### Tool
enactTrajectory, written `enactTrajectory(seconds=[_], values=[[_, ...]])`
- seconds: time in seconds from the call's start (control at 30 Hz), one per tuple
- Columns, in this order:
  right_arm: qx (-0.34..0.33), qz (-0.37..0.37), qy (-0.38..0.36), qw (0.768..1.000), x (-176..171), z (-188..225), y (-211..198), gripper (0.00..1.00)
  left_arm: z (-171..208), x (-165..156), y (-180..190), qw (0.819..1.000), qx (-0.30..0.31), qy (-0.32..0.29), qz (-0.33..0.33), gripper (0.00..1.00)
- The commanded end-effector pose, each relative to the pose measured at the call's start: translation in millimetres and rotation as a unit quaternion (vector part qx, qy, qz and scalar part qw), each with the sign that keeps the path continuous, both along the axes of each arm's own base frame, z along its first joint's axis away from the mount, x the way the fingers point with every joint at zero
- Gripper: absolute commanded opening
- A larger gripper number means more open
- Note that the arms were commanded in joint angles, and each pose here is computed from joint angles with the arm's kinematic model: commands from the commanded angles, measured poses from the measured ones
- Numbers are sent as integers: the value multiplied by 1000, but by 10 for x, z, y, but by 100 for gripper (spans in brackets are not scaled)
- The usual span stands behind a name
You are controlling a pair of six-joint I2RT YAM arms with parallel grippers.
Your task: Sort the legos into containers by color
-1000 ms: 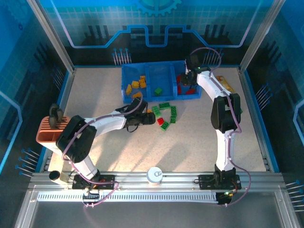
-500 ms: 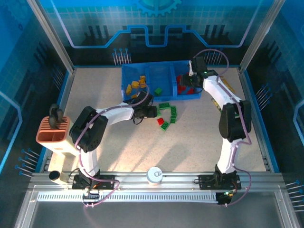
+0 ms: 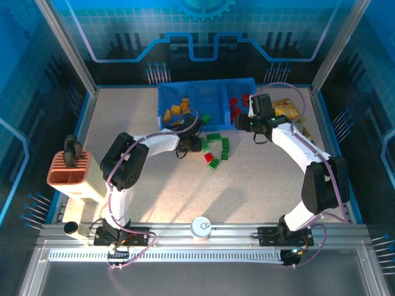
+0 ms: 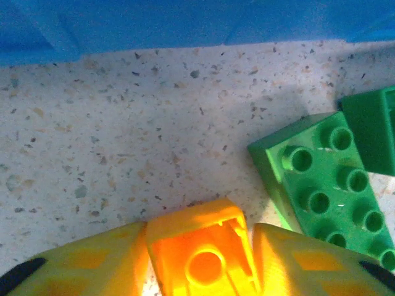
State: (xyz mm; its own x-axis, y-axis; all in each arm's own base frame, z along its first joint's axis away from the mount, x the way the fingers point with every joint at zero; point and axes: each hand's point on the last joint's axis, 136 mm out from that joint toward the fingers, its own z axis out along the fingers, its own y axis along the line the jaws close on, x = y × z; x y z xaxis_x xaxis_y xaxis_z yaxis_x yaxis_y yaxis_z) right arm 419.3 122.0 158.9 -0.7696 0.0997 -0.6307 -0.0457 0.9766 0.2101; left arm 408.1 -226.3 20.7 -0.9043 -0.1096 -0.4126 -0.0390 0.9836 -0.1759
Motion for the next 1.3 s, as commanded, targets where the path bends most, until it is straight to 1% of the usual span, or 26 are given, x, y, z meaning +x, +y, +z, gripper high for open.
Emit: enactTrajectory(seconds=[0.0,0.07,0.13,0.23,0.3,0.37,0.47,0.63,0.73,0.77,0.8,0.83,0.87,0.9,0.97,1.07,1.27], values=[[22,-6,-29,999,-14,178,25,58,-15,-74,126,1000,22,9,5,41],[27,-5,-28,999,-51,167,37,58,104,-122,149,1000,15,1,8,36],[31,-3,-28,999,-90,157,59,58,338,-141,162,1000,0,-23,11,32],[30,8,-15,999,-200,30,139,58,833,-52,273,996,-9,-88,22,32],[25,28,1,999,-316,-122,263,58,1095,100,479,992,-9,-121,46,33],[19,56,16,998,-456,-271,428,60,1218,245,658,989,-21,-128,67,32],[6,102,30,994,-679,-418,711,63,1317,465,858,987,-12,-141,82,33],[-12,165,50,985,-939,-600,1134,68,1212,787,1058,986,-8,-130,100,34],[-32,184,65,980,-976,-709,1288,70,1174,925,1077,987,-9,-128,99,41],[-38,188,71,979,-973,-753,1327,70,1163,960,1076,987,-11,-127,97,44],[-44,192,78,977,-968,-797,1359,70,1176,985,1072,987,-15,-128,96,54],[-49,194,83,976,-957,-829,1376,70,1197,999,1080,987,-15,-129,98,70],[-58,197,89,975,-941,-884,1394,70,1231,1002,1080,987,-15,-131,96,80],[-67,201,93,973,-919,-917,1414,70,1275,995,1077,986,-17,-135,95,84],[-84,206,100,970,-886,-978,1429,70,1397,955,1062,984,-28,-147,92,86],[-98,211,101,967,-817,-1034,1455,70,1606,811,1052,981,-49,-167,89,87],[-126,220,108,961,-671,-1133,1511,70,1925,290,1039,970,-95,-208,88,87]])
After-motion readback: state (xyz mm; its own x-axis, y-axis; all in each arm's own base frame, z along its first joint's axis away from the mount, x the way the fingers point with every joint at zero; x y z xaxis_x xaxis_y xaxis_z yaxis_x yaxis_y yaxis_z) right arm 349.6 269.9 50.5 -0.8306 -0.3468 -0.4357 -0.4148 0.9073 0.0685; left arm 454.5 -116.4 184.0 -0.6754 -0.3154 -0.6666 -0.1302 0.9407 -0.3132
